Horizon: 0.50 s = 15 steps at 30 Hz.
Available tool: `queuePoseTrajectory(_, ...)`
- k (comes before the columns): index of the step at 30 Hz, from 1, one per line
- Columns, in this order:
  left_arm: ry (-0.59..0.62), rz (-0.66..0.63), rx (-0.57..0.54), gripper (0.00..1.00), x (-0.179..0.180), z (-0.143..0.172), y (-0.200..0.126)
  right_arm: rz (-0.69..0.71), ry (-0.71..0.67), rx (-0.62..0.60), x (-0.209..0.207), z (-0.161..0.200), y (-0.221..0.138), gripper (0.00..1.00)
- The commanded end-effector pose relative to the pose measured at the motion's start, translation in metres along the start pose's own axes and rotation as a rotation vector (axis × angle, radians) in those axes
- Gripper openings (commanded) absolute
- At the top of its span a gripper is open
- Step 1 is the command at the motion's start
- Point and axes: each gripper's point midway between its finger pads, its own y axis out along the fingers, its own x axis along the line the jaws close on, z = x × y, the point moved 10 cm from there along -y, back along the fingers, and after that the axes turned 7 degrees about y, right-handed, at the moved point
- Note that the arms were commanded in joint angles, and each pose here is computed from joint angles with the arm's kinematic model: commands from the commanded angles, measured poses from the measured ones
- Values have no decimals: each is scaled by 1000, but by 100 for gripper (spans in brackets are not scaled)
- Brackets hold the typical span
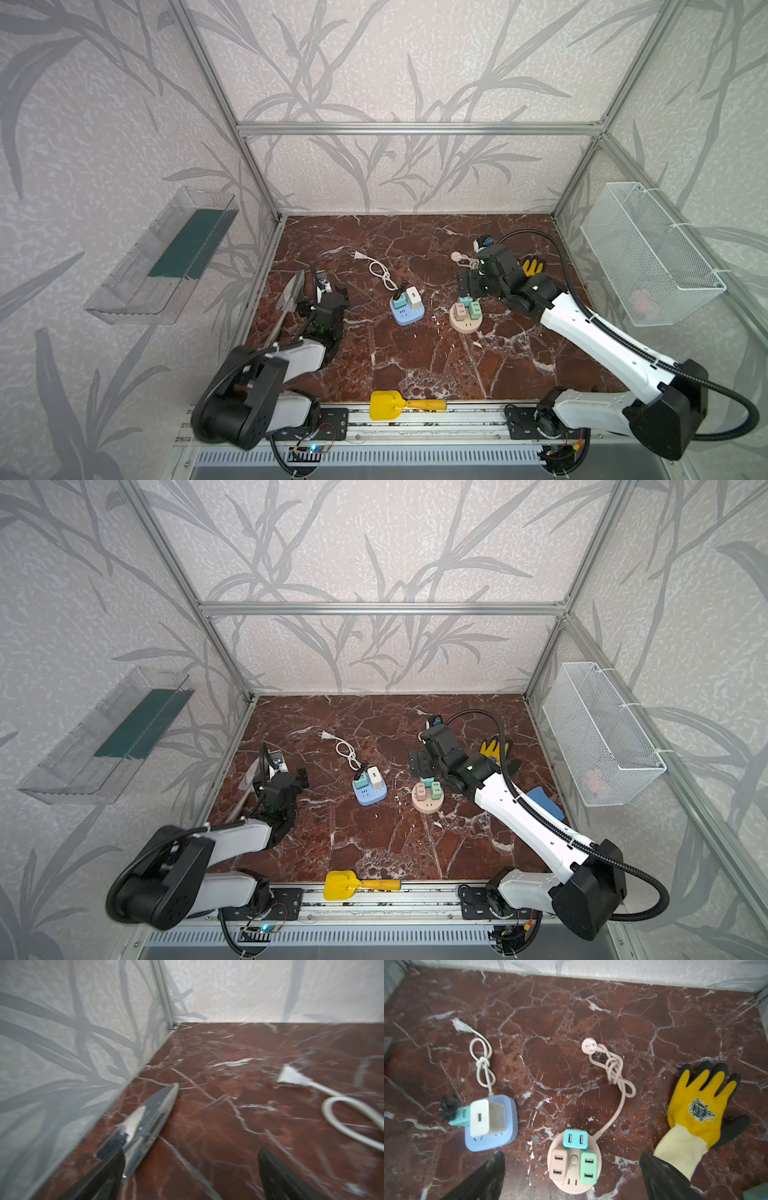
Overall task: Insert plugs into power strip
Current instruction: Reset both arms
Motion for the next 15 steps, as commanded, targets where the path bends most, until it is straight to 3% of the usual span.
queuePoseTrajectory(1, -17, -286, -187, 99, 15, -48, 5, 74, -50, 33, -8, 10, 3, 99)
queuePoseTrajectory(3, 19, -237, -185, 99, 7, -51, 5, 87, -48, 24, -10, 8, 1, 99)
queuePoseTrajectory(6, -37, -155, -173, 99, 18, -45, 3, 94, -36, -9, -14, 6, -5, 99)
queuePoseTrajectory(10, -216, 96, 29, 99, 46, -26, 14, 96, -24, -28, -18, 7, -11, 99)
queuePoseTrajectory(15, -166, 83, -16, 99, 36, -13, 30, 106, -33, -48, -24, 16, -7, 99)
